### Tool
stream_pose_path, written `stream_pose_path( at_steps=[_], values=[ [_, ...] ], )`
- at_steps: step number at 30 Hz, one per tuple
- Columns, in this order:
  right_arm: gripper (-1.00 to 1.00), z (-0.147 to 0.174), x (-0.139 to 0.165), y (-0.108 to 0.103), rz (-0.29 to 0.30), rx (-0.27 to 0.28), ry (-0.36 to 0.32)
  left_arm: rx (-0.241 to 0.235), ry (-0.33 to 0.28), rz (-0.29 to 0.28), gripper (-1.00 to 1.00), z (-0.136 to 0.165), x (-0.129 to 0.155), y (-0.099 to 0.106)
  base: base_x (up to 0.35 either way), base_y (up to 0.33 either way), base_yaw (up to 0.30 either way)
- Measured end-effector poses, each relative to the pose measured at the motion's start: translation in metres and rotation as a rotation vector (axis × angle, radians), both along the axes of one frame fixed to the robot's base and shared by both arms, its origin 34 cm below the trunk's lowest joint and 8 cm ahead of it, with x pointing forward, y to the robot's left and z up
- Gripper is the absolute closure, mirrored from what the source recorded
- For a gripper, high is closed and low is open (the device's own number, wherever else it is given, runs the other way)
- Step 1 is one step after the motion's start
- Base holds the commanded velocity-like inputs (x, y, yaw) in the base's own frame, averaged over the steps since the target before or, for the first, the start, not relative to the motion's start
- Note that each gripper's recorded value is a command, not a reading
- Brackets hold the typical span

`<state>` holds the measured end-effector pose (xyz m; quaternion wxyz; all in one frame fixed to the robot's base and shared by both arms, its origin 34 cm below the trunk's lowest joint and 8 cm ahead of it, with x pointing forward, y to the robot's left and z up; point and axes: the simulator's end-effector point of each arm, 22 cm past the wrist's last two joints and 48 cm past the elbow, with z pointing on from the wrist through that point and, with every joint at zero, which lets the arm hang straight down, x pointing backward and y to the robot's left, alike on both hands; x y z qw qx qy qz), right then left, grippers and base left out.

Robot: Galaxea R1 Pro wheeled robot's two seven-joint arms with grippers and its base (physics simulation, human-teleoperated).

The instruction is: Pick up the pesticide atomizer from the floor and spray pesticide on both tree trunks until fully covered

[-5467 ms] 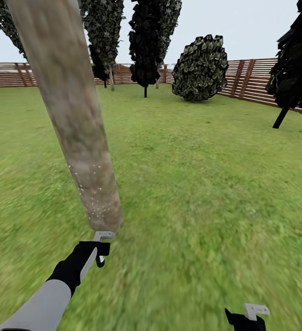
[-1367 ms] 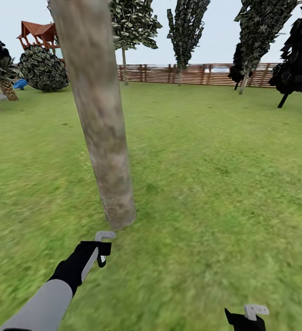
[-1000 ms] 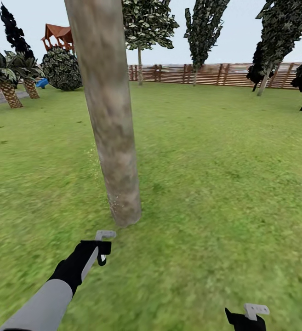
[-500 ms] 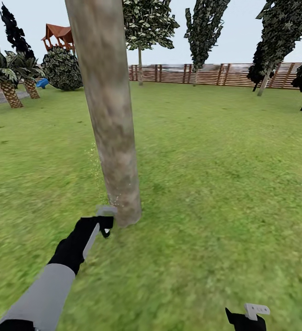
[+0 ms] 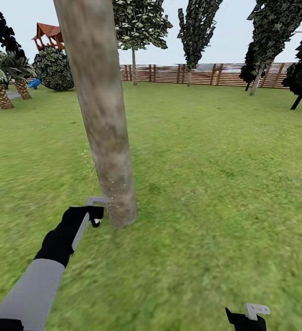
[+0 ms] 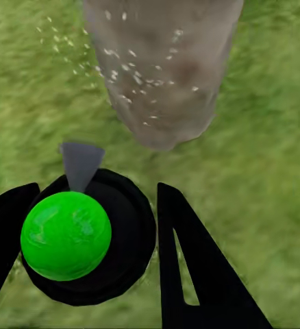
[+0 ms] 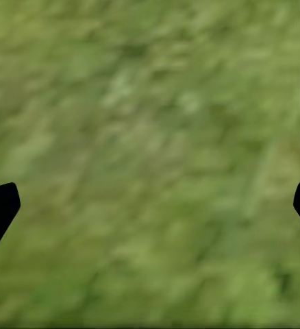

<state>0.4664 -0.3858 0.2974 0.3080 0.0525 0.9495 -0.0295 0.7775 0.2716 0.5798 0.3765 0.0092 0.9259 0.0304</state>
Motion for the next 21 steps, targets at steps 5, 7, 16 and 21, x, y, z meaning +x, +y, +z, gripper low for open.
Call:
stream_pose_path(
  at_steps=[5, 7, 16, 21],
  values=[
    [-1.00, 0.000, 0.000, 0.000, 0.000, 0.000, 0.000, 0.036, 0.004, 0.028, 1.00, 0.000, -0.003, 0.038, 0.000, 0.000, -0.002],
    [-1.00, 0.000, 0.000, 0.000, 0.000, 0.000, 0.000, 0.025, 0.009, -0.004, 1.00, -0.004, -0.005, 0.018, 0.000, 0.000, 0.000],
    [-1.00, 0.000, 0.000, 0.001, 0.000, 0.001, 0.000, 0.061, 0.034, 0.003, 1.00, 0.009, -0.003, 0.029, 0.000, 0.000, 0.000],
    [-1.00, 0.000, -0.001, 0.001, 0.000, 0.002, 0.001, 0.067, 0.015, 0.025, 1.00, 0.026, 0.004, 0.053, 0.000, 0.000, 0.000]
  ],
)
